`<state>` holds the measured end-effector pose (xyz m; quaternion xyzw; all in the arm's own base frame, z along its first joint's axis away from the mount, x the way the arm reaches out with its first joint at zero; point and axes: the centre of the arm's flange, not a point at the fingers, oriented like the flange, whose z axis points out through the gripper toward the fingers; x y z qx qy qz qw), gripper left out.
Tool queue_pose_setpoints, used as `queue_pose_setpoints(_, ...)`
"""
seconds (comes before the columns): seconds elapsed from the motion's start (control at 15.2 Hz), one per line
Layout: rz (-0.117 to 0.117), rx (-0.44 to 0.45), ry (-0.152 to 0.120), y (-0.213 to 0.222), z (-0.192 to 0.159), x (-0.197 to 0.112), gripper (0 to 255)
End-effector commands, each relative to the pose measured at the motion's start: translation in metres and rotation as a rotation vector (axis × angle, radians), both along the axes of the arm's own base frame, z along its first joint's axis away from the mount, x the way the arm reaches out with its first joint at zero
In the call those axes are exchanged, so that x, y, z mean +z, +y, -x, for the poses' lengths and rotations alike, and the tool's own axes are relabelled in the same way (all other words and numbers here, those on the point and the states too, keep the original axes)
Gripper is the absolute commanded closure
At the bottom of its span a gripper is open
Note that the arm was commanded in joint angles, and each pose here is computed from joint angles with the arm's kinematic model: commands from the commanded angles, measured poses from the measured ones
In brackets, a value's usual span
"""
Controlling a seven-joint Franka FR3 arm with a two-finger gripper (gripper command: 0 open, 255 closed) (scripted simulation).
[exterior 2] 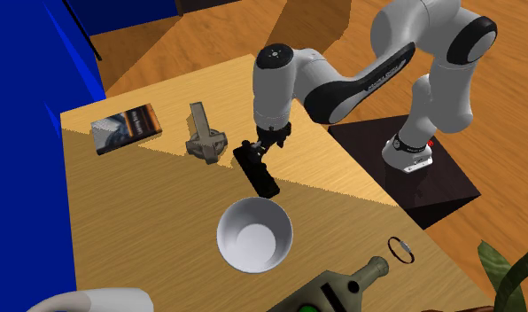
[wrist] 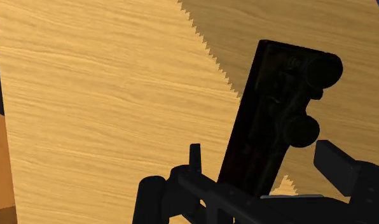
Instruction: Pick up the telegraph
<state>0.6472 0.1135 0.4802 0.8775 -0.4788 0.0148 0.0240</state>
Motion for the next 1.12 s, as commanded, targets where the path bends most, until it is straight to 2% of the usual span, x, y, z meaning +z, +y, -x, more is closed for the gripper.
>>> queue_pose_setpoints(0.0,-0.001,-0.079,-0.001,-0.006,-0.024,-0.011,0)
queue_pose_setpoints(0.13,-0.003,-0.141,-0.002,-0.013,-0.044,-0.017,0)
queue_pose_setpoints(0.73,-0.003,-0.141,-0.002,-0.013,-0.044,-0.057,0)
queue_pose_setpoints(0.79,-0.003,-0.141,-0.002,-0.012,-0.045,-0.057,255)
queue_pose_setpoints(1.06,-0.003,-0.141,-0.002,-0.013,-0.044,-0.057,255)
